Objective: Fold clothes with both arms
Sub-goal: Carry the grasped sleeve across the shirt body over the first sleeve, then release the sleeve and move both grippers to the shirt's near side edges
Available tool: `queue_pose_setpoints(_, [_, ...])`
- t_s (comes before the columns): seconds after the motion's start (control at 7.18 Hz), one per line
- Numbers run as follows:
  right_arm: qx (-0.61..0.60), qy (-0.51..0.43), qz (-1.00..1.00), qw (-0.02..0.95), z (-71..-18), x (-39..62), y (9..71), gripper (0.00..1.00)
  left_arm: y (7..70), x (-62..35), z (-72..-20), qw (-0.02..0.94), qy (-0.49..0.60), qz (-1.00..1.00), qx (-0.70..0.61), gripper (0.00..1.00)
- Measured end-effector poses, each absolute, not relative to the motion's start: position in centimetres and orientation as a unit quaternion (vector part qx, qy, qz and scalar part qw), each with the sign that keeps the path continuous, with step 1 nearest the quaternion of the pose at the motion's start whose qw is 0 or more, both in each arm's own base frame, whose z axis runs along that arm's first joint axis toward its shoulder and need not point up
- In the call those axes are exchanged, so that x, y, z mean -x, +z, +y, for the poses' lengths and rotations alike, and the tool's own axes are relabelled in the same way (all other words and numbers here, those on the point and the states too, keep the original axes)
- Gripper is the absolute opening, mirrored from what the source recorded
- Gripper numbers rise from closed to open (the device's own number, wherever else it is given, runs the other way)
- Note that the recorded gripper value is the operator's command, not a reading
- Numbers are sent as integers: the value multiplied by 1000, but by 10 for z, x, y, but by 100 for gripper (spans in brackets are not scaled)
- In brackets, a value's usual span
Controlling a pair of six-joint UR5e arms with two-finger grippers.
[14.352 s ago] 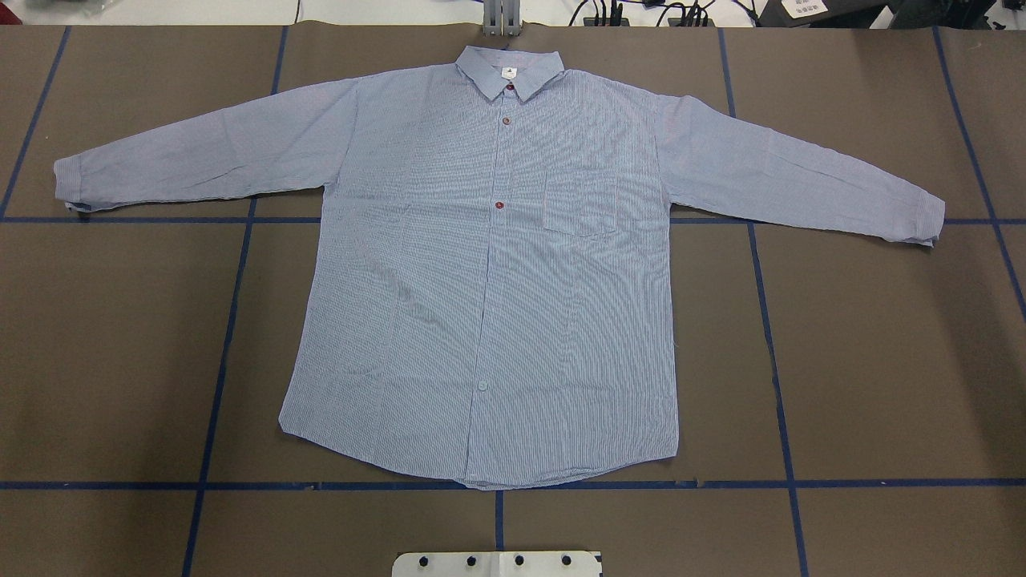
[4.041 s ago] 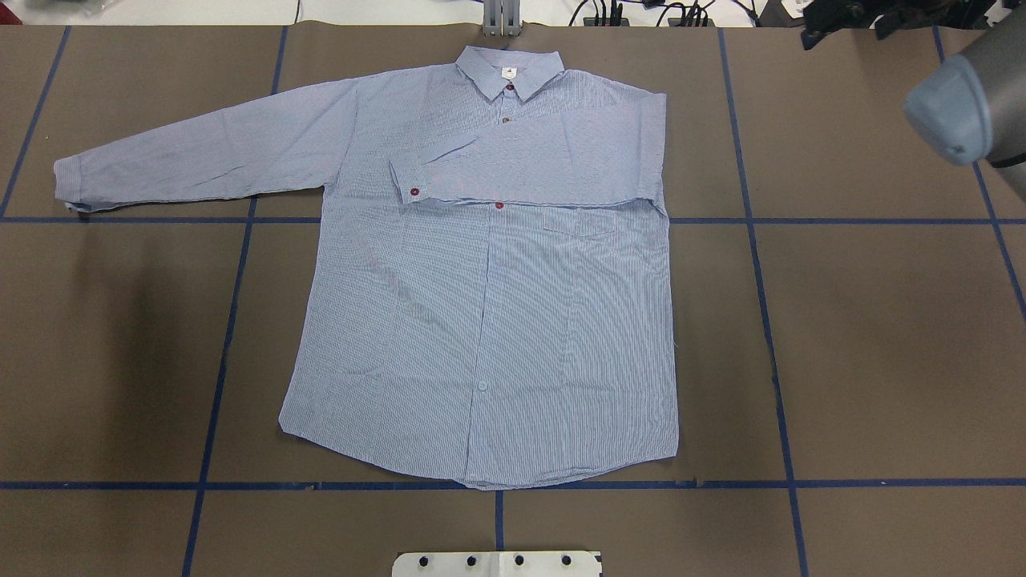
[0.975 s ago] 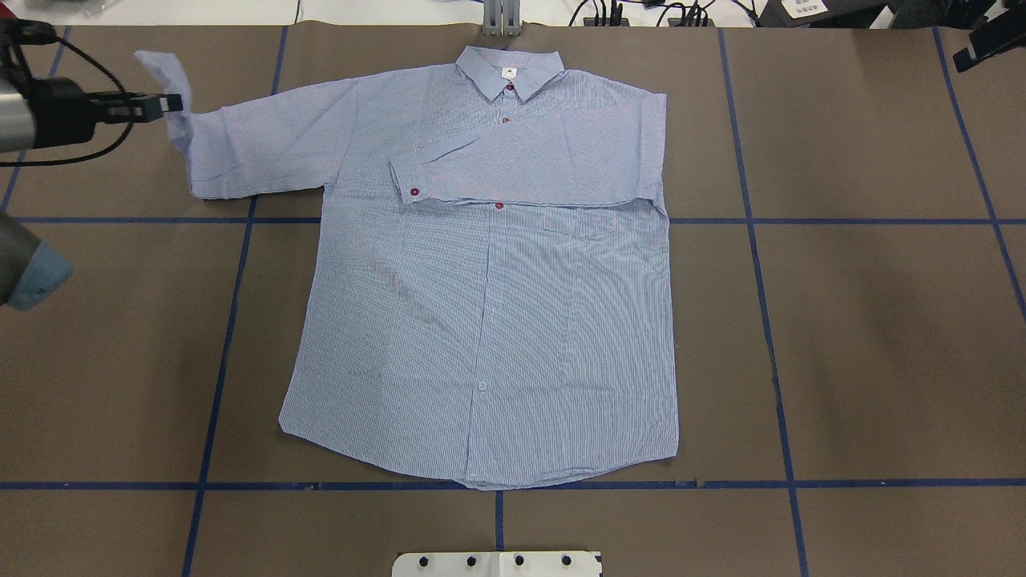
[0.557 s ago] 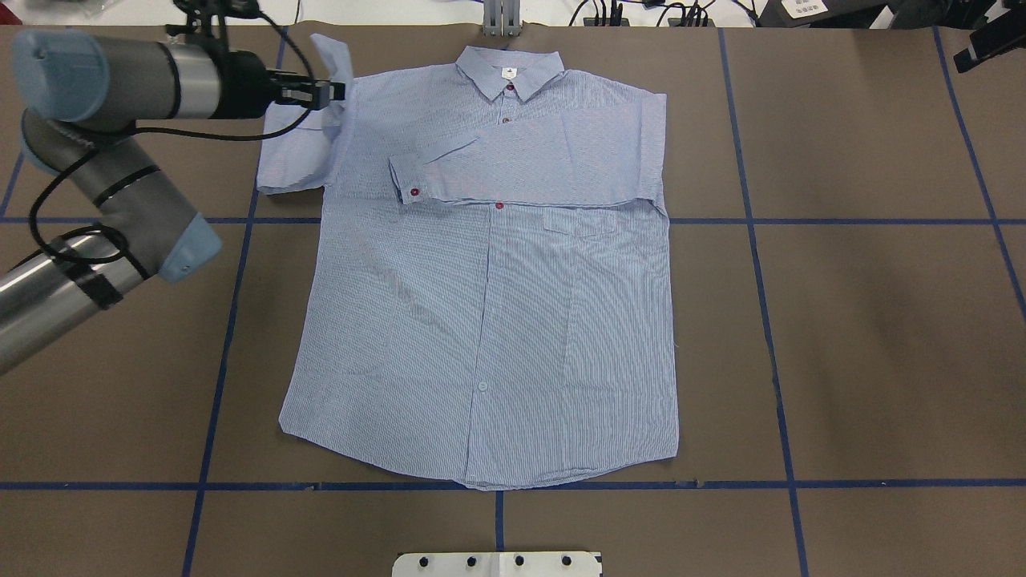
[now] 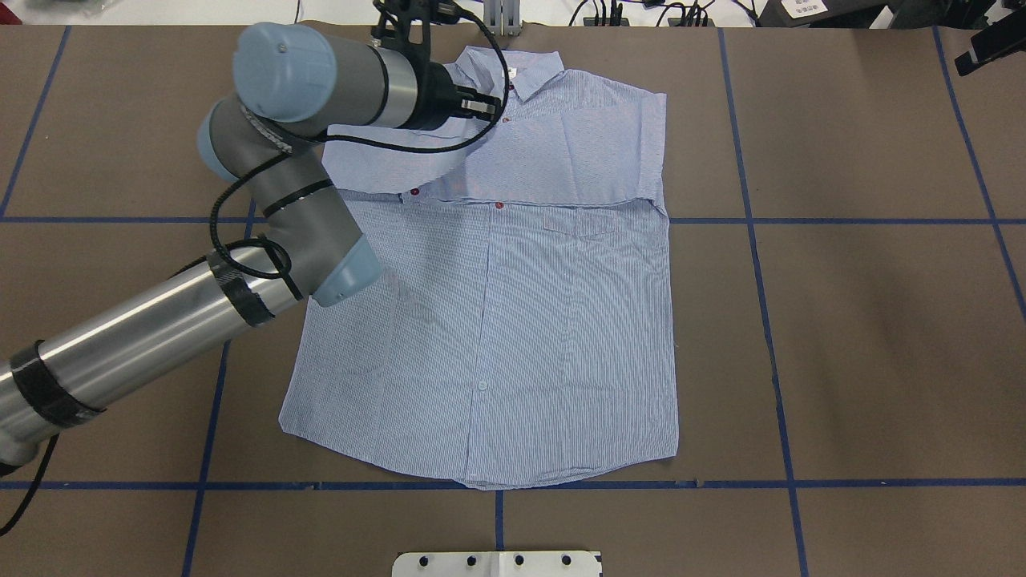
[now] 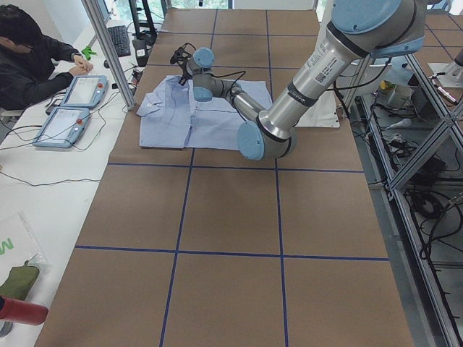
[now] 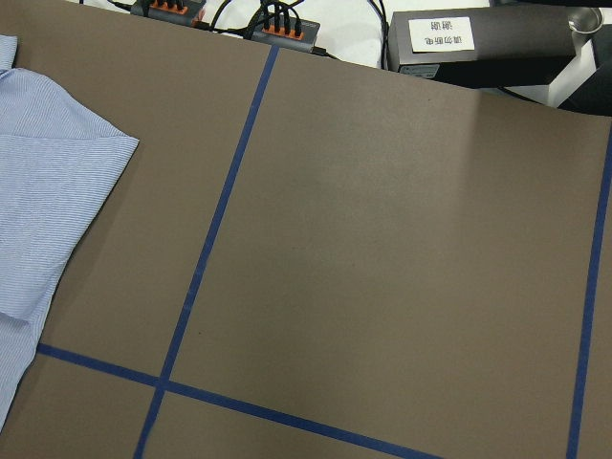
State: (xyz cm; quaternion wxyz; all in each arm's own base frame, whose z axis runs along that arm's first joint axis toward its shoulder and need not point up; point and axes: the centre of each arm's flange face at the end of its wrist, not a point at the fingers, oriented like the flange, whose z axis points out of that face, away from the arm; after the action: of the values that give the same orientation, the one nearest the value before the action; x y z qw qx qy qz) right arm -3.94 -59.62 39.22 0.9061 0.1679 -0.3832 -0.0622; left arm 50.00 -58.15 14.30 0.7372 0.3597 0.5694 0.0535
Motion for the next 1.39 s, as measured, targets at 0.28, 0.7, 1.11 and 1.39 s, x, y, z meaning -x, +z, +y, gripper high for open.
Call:
queue_pose_setpoints(0.28, [-168, -62, -383, 906, -596, 39, 393, 100, 124, -549, -545, 737, 55, 571, -358, 98])
queue_pose_setpoints(0.7, [-167, -60, -383, 906, -597, 39, 393, 100, 115, -582, -509, 734, 53, 573, -361, 100])
queue_pose_setpoints(1.11, [-162, -11, -394, 905, -586, 70, 355, 100, 116, -566, -501, 748, 123, 545, -357, 100])
queue_pose_setpoints(1.39, [-157, 62, -396, 903, -542, 151, 302, 100, 148, -525, -496, 756, 146, 520, -369, 100])
